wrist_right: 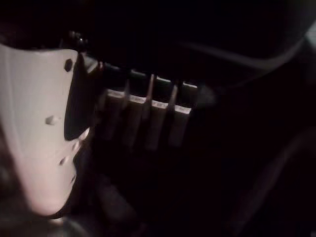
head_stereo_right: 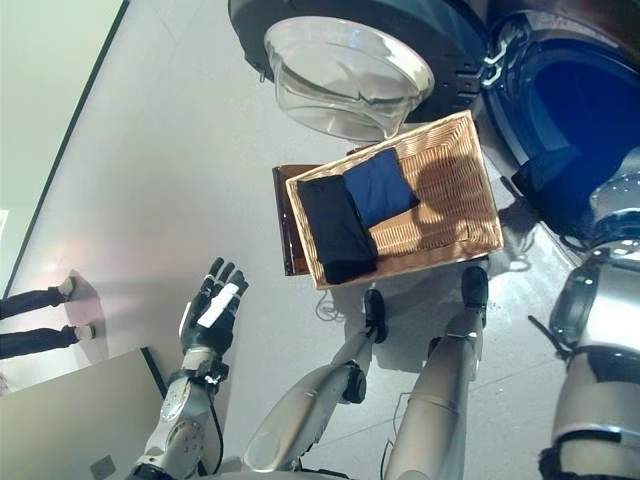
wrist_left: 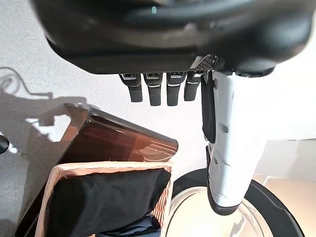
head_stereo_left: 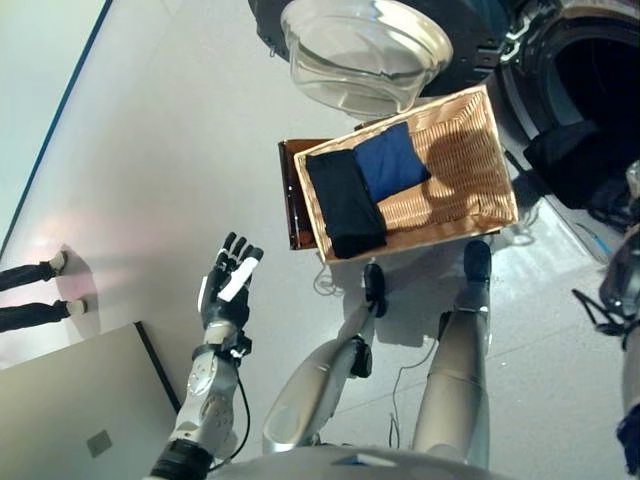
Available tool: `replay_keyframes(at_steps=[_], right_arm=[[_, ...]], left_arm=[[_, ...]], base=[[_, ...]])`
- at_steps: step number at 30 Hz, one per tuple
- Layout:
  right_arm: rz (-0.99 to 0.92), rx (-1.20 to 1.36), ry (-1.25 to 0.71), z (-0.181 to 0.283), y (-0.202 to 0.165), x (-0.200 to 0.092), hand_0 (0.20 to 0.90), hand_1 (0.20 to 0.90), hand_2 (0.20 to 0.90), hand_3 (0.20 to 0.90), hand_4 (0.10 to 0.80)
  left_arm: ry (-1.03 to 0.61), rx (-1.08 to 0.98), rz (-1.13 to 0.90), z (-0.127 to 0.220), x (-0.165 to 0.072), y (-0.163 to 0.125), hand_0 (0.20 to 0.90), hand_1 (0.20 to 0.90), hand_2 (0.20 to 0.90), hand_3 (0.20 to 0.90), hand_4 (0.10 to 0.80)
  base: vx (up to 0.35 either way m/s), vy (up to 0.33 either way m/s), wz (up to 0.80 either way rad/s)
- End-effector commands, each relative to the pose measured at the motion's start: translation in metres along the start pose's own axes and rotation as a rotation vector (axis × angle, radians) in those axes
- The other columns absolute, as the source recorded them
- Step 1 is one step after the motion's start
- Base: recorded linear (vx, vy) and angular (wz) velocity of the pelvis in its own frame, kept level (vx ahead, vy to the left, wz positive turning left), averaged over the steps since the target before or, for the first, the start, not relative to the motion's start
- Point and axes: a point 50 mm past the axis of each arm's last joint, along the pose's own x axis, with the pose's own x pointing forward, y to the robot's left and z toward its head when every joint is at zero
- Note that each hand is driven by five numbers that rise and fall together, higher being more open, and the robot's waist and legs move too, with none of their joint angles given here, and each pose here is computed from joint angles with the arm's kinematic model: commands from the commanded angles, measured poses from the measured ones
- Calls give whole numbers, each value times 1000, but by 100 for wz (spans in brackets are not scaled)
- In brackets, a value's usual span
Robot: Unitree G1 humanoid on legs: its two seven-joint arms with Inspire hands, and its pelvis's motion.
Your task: Pick up the clothes and place them into the washing machine
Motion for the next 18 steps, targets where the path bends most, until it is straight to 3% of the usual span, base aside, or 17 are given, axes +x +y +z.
replay_keyframes(at_steps=[1, 5, 9, 18], right_arm=[[168, -47, -482, 145, 51, -23, 900, 900, 900, 900, 800], [151, -448, -575, 136, 56, -22, 900, 900, 900, 900, 800], [62, -1013, -839, 141, 61, -26, 900, 900, 900, 900, 800], [-130, -1332, -1086, 150, 52, -23, 900, 900, 900, 900, 800]], left_arm=[[-132, 60, 19, 27, -6, 14, 900, 900, 900, 900, 800], [-146, 65, 10, 32, -7, 13, 900, 900, 900, 900, 800], [-162, 70, 7, 36, -7, 16, 900, 900, 900, 900, 800], [-182, 64, 9, 36, -4, 13, 900, 900, 900, 900, 800]], base=[[0, 0, 0], [-33, -10, 0], [-9, 1, 0], [0, 0, 0]])
